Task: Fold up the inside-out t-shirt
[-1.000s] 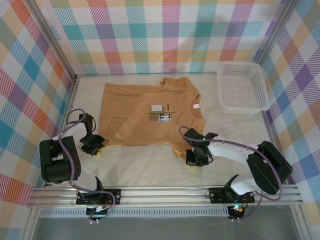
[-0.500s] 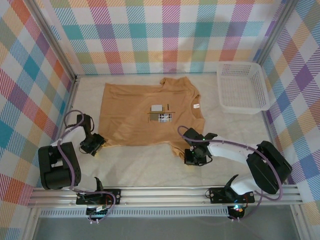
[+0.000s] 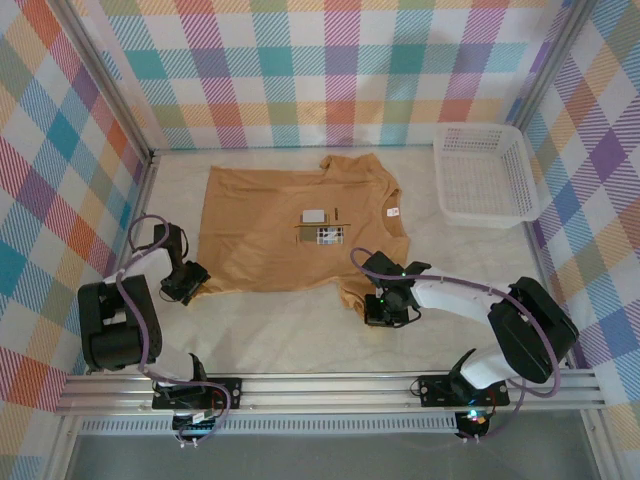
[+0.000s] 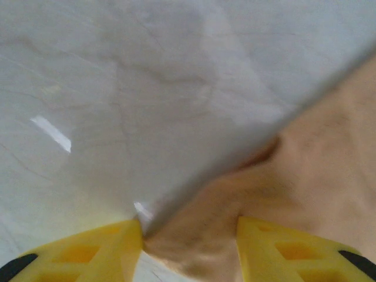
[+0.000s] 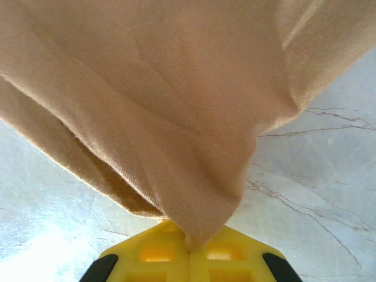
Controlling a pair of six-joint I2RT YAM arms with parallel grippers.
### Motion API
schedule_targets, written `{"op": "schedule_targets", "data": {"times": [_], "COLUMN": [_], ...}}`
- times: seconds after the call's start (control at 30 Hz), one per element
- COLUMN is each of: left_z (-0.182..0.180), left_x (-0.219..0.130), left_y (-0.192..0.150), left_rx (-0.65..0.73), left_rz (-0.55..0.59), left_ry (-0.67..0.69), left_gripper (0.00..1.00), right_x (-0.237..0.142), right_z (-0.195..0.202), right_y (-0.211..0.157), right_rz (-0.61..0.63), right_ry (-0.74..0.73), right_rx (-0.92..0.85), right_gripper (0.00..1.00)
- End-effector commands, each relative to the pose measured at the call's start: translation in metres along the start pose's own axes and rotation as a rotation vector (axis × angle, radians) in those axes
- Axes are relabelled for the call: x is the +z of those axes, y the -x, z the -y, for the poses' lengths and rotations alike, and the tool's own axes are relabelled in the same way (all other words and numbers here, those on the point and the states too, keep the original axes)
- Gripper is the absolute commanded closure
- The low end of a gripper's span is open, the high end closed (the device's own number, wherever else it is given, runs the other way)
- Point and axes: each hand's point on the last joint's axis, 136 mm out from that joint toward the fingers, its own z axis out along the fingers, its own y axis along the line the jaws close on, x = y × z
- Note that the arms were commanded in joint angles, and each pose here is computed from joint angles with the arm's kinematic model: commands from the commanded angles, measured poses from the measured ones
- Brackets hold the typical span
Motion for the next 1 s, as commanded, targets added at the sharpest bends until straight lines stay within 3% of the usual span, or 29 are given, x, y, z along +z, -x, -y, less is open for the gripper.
{"op": "schedule_targets", "data": {"times": [0.0, 0.07, 0.2, 0.33, 0.43, 0.53, 0.63, 0.73, 0.83, 0.97], "left_z": [-0.001, -0.001, 0.004, 0.019, 0.043, 0.054, 0.057, 0.056, 0.047, 0.034], "left_x": [0.019, 0.024, 0.016, -0.036, -0.121, -0.232, -0.348, -0.435, -0.5, -0.556], "left_y": [0.004, 0.006, 0.011, 0.028, 0.048, 0.059, 0.058, 0.044, 0.028, 0.01], "left_rx": [-0.017, -0.018, -0.009, -0.005, -0.003, -0.001, 0.008, 0.034, 0.053, 0.061], "left_rz": [-0.004, -0.009, -0.005, 0.077, 0.223, 0.427, 0.637, 0.774, 0.893, 1.016], "left_ry": [0.004, 0.014, 0.018, -0.037, -0.166, -0.316, -0.486, -0.623, -0.725, -0.826], "left_gripper": [0.54, 0.61, 1.0, 1.0, 1.0, 1.0, 1.0, 1.0, 1.0, 1.0], "right_x": [-0.011, -0.016, -0.045, -0.12, -0.197, -0.283, -0.369, -0.443, -0.506, -0.565], "right_z": [-0.011, -0.014, -0.019, -0.034, -0.046, -0.056, -0.069, -0.075, -0.073, -0.065], "right_y": [0.003, 0.005, 0.023, 0.059, 0.082, 0.093, 0.09, 0.075, 0.054, 0.041], "right_rz": [0.021, 0.037, 0.164, 0.444, 0.662, 0.87, 1.048, 1.183, 1.308, 1.438], "right_ry": [0.033, 0.055, 0.06, 0.082, 0.071, 0.085, 0.149, 0.225, 0.3, 0.292], "right_rx": [-0.025, -0.031, -0.061, -0.16, -0.236, -0.287, -0.321, -0.343, -0.356, -0.355], "right_gripper": [1.0, 1.0, 1.0, 1.0, 1.0, 1.0, 1.0, 1.0, 1.0, 1.0]}}
